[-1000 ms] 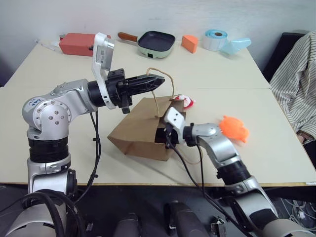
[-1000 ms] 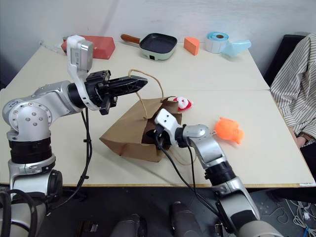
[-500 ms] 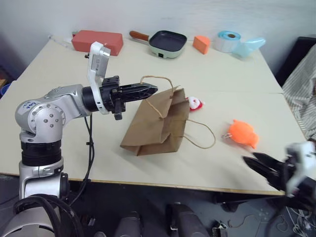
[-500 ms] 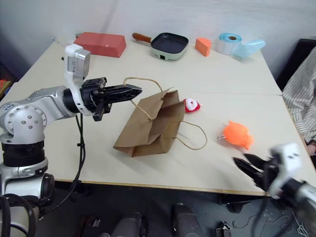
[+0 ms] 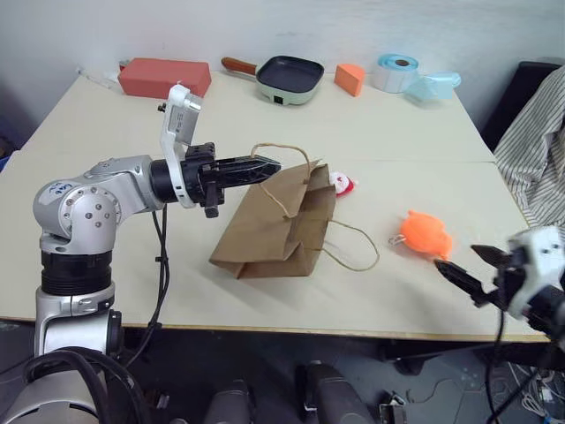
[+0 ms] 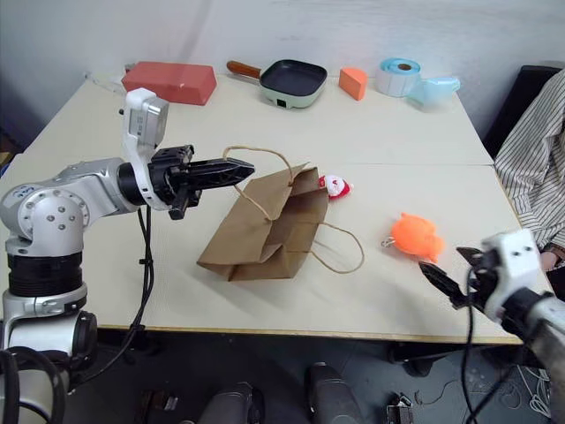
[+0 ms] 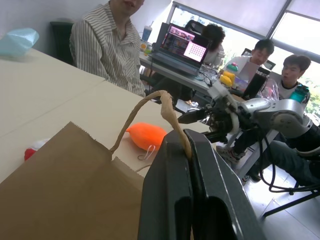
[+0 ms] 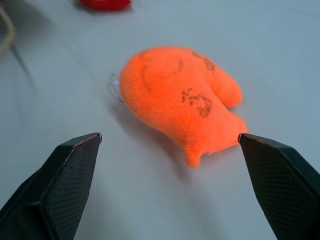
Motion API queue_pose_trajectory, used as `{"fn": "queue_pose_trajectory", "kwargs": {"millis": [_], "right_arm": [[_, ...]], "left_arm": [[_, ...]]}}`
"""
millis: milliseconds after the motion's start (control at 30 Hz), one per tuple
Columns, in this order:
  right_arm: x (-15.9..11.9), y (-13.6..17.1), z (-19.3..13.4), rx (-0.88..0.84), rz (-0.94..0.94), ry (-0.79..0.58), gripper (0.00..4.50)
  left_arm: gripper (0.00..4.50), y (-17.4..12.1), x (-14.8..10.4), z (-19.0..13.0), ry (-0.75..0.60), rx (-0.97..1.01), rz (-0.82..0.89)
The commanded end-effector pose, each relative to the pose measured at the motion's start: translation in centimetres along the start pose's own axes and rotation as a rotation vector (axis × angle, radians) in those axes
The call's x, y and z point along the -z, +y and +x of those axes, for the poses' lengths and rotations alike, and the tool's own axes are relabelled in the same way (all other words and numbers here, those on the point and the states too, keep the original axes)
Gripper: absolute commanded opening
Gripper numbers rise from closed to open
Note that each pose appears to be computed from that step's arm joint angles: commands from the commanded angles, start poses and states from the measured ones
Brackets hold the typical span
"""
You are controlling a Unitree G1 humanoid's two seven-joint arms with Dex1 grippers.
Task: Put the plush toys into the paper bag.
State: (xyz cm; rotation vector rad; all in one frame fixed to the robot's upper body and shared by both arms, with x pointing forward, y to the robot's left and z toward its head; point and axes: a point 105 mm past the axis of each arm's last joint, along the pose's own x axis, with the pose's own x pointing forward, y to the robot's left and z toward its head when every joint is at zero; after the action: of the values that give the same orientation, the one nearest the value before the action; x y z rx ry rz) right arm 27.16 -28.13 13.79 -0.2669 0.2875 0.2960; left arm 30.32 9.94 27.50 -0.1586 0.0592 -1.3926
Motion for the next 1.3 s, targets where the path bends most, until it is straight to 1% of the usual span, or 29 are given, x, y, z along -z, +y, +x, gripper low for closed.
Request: {"fn": "queue_pose_trajectory", "kwargs": {"millis": [33,200,300,367,433,500,567,600,667,700,733,800,933,1100,1200,1300], "right_arm": [[-0.7,0.0,2.7,0.021,-0.183,-0.024,4.48],[-0.3,-1.2,5.7,0.094,-0.25,-0.027,4.48],[-0.4,-1.4,6.3,0.106,-0.236,-0.05,3.87],[-0.6,-1.5,6.2,0.108,-0.238,-0.058,3.17],[-1.2,-1.6,5.4,0.111,-0.233,-0.082,2.48],[-2.9,-1.7,4.4,0.104,-0.22,-0.138,1.81],[-5.5,-0.8,3.2,0.042,-0.229,-0.218,1.18],[-8.0,0.6,2.5,-0.029,-0.218,-0.293,0.89],[-11.9,3.4,1.2,-0.173,-0.207,-0.412,0.37],[-13.4,5.0,0.7,-0.247,-0.211,-0.456,0.17],[-14.6,6.6,0.3,-0.323,-0.222,-0.486,0.1],[-15.8,9.0,0.1,-0.434,-0.255,-0.493,0.09],[-16.2,11.7,2.5,-0.509,-0.297,-0.462,0.09],[-15.2,12.9,6.1,-0.527,-0.254,-0.422,0.09],[-14.7,13.1,7.5,-0.556,-0.228,-0.407,0.09],[-14.8,13.6,8.2,-0.595,-0.265,-0.407,0.09]], "left_arm": [[0.0,-0.9,-1.5,-0.1,-0.02,0.005,0.08],[0.0,-1.1,-1.8,-0.1,-0.025,-0.007,0.095],[0.0,-1.1,-1.8,-0.3,-0.022,-0.018,0.099],[0.0,-1.1,-1.8,-0.5,-0.02,-0.03,0.099],[0.0,-0.9,-1.8,-0.7,-0.019,-0.044,0.097],[0.0,-0.8,-1.7,-0.8,-0.02,-0.052,0.094],[0.0,-0.7,-1.6,-0.9,-0.02,-0.054,0.092],[0.0,-0.7,-1.6,-0.9,-0.021,-0.058,0.09],[0.0,-0.6,-1.5,-0.8,-0.022,-0.06,0.087],[0.0,-0.6,-1.5,-0.8,-0.022,-0.061,0.086],[0.0,-0.6,-1.5,-0.8,-0.023,-0.06,0.086],[0.0,-0.6,-1.6,-0.7,-0.025,-0.058,0.087],[0.0,-0.4,-1.8,-0.6,-0.032,-0.06,0.094],[0.0,-0.7,-2.1,-0.4,-0.048,-0.05,0.102],[0.0,-0.9,-2.0,-0.5,-0.051,-0.045,0.101],[0.0,-0.9,-2.0,-0.7,-0.059,-0.052,0.099]]}}
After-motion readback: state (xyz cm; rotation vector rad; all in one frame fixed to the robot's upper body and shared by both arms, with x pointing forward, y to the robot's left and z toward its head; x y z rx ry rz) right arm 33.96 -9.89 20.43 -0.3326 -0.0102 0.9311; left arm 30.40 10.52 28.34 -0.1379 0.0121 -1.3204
